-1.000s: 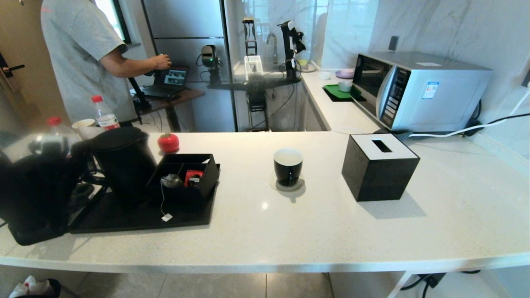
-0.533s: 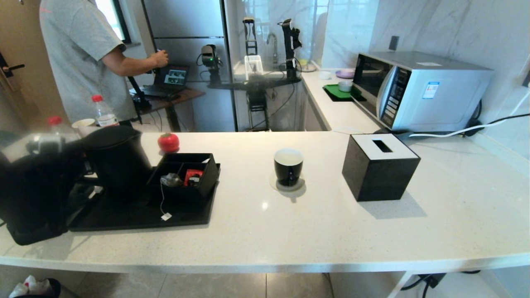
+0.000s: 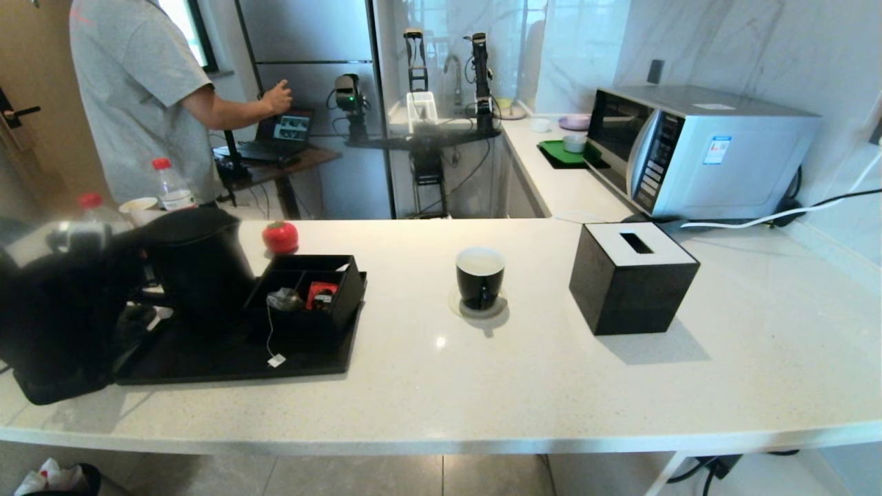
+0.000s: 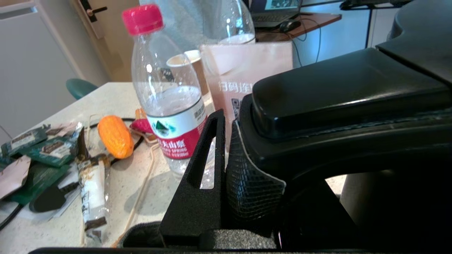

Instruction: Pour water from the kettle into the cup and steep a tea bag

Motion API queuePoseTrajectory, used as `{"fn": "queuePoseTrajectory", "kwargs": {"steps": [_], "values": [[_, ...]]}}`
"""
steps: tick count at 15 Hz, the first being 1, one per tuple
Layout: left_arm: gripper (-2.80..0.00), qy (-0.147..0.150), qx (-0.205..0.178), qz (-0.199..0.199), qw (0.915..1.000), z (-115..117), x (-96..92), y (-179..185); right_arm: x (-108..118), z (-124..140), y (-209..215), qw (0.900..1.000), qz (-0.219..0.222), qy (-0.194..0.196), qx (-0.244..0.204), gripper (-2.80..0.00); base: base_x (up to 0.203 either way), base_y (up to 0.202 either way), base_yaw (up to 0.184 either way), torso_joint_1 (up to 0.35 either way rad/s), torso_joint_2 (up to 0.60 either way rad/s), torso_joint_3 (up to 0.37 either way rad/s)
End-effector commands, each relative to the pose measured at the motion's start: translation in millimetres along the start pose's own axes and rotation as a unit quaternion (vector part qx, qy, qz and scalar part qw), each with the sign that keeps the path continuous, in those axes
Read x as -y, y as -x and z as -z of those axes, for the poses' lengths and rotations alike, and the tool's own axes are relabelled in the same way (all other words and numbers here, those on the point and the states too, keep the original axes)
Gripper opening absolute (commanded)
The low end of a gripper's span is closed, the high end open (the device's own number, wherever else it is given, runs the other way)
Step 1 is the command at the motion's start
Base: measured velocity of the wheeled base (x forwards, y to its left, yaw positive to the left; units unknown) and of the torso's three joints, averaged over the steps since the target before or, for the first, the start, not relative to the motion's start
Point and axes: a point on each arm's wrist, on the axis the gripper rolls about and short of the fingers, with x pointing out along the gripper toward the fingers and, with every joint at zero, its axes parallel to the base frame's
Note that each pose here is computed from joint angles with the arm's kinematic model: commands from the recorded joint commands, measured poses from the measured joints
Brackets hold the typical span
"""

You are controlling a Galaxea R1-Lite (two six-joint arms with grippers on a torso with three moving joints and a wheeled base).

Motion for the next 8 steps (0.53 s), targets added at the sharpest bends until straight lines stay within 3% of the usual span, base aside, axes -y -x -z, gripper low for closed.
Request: {"fn": "queuePoseTrajectory", "kwargs": {"steps": [1, 8], "values": [[-2.80, 0.002, 0.030, -0.002, 0.9996, -16, 0.3, 1, 0, 0, 0, 1.000, 0.000, 0.000, -0.001, -2.80, 0.000, 0.000, 0.000, 0.000, 0.00, 0.000], [-2.80, 0.006, 0.037, -0.005, 0.9993, -41, -4.0, 17, 0, 0, 0, 1.000, 0.000, 0.000, -0.001, -2.80, 0.000, 0.000, 0.000, 0.000, 0.00, 0.000]]}}
